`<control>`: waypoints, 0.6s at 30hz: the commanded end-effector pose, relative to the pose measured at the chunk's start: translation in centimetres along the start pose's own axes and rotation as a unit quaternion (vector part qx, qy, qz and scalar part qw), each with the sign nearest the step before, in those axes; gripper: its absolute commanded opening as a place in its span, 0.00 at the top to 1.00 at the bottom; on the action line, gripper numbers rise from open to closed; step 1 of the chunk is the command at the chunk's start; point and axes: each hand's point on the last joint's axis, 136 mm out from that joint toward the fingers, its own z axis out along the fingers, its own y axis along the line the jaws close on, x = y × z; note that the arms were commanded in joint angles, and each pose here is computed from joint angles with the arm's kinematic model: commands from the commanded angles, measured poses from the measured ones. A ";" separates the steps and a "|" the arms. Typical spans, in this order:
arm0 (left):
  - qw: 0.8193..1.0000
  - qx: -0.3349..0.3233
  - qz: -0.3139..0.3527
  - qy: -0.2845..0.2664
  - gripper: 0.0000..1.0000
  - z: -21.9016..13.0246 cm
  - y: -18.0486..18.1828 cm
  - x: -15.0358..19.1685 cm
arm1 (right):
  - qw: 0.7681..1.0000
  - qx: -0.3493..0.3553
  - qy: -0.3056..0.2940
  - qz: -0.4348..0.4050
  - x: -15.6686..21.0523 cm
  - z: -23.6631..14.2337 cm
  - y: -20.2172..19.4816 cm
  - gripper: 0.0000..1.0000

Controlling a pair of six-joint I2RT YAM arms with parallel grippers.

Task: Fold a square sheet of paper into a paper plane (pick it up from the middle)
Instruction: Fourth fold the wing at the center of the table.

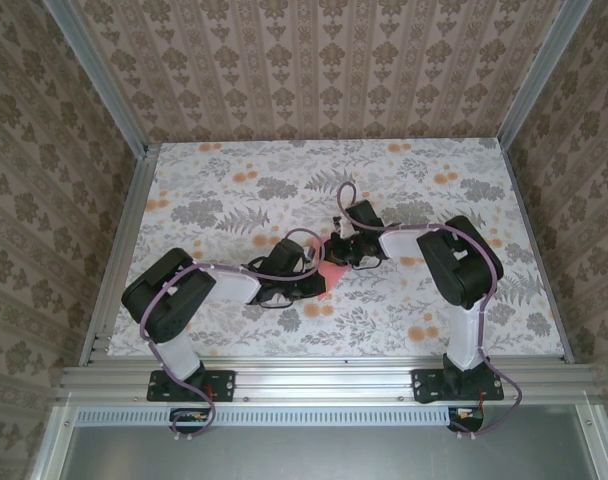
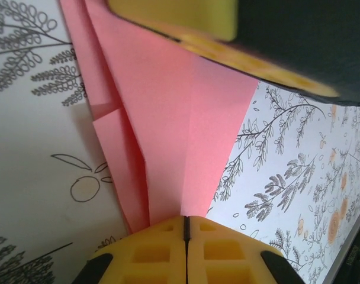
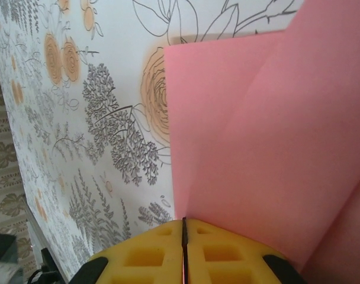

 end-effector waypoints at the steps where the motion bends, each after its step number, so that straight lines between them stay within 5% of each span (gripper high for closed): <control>1: 0.997 -0.063 -0.035 0.038 0.94 0.8 4.2 2.9 | 1.000 -0.006 -0.011 -0.005 -0.1 -2.5 1.1 0.88; 6: 0.996 -0.065 -0.033 0.042 0.95 0.8 4.2 3.0 | 0.999 -0.021 -0.033 -0.009 0.1 -4.4 1.7 0.88; 18: 0.996 -0.065 -0.034 0.048 0.96 1.0 4.1 3.2 | 0.996 -0.064 0.056 -0.004 4.8 -2.0 1.7 0.95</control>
